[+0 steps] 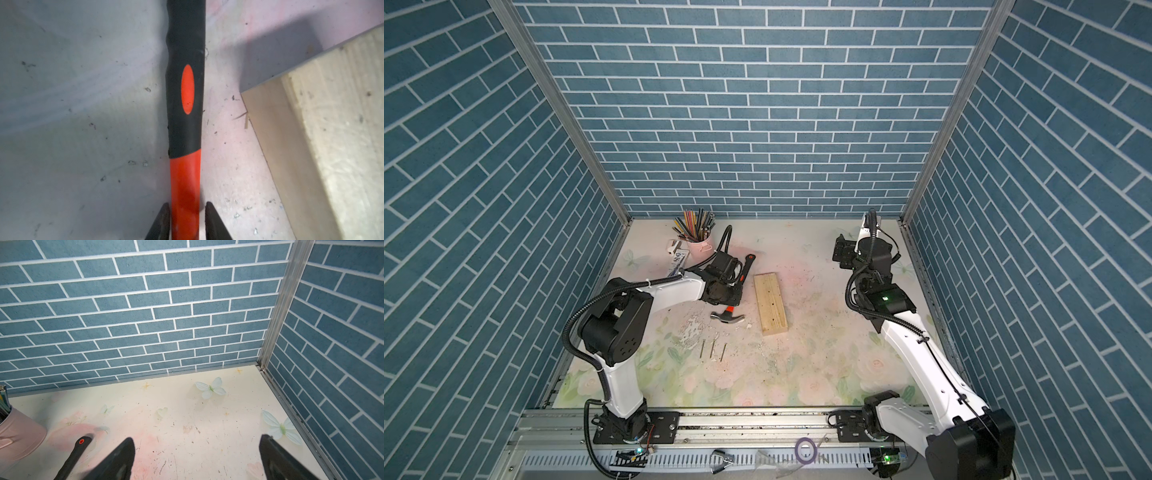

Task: Use a claw hammer to pull out a nail
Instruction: Place the hammer at the center of the board, then reset both arms

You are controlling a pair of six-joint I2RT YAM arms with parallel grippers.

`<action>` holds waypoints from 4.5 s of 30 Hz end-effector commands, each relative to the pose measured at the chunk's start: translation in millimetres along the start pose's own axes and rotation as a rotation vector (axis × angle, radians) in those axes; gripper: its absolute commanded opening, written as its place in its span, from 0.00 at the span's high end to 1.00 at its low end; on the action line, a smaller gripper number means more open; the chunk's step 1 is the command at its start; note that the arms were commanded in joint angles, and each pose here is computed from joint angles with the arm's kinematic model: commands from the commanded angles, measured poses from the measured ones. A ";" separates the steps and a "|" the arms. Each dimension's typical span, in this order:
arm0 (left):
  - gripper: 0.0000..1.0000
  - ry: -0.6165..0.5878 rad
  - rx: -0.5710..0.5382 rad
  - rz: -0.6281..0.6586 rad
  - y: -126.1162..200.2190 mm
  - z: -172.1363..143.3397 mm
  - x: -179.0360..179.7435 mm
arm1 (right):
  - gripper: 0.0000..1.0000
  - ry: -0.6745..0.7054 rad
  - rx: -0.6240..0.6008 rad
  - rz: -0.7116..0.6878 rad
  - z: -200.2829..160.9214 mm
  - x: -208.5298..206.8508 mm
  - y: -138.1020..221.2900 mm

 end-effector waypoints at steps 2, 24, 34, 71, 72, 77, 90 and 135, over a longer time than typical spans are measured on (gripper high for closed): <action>0.61 -0.001 -0.013 0.007 0.8 4.1 -2.8 | 0.07 -0.004 -0.044 -0.002 17.0 -1.8 0.9; 0.13 0.004 -0.658 -0.165 189.7 100.7 -17.8 | 0.06 -0.013 -0.072 -0.126 -9.6 -19.3 -28.2; 0.13 0.093 -1.011 0.074 257.0 95.3 105.3 | 0.05 -0.105 -0.053 -0.232 -45.3 -59.7 -36.5; 0.13 0.060 -1.058 0.150 138.2 38.5 196.9 | 0.03 -0.034 -0.039 -0.351 -178.0 -102.8 -27.7; 0.13 0.043 -1.043 0.139 135.5 39.2 194.2 | 0.03 -0.034 -0.039 -0.347 -180.6 -102.2 -28.5; 0.13 0.038 -1.041 0.138 135.4 39.5 193.9 | 0.03 -0.038 -0.058 -0.317 -192.1 -97.3 -32.5; 0.13 0.040 -1.038 0.144 134.7 40.5 194.2 | 0.02 0.035 -0.034 -0.122 -203.1 -67.8 -54.5; 0.13 0.017 -1.026 0.159 131.8 41.8 189.4 | 0.02 0.035 -0.040 -0.118 -202.3 -68.2 -53.5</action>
Point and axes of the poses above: each gripper's point midway between its finger pads, its own y axis back along the fingers, its own x axis along the line the jaws close on, z = x × y, the point moved 1 cm from there along y, back along the fingers, and after that the axes turned 11 degrees about y, right-handed, at the moved point
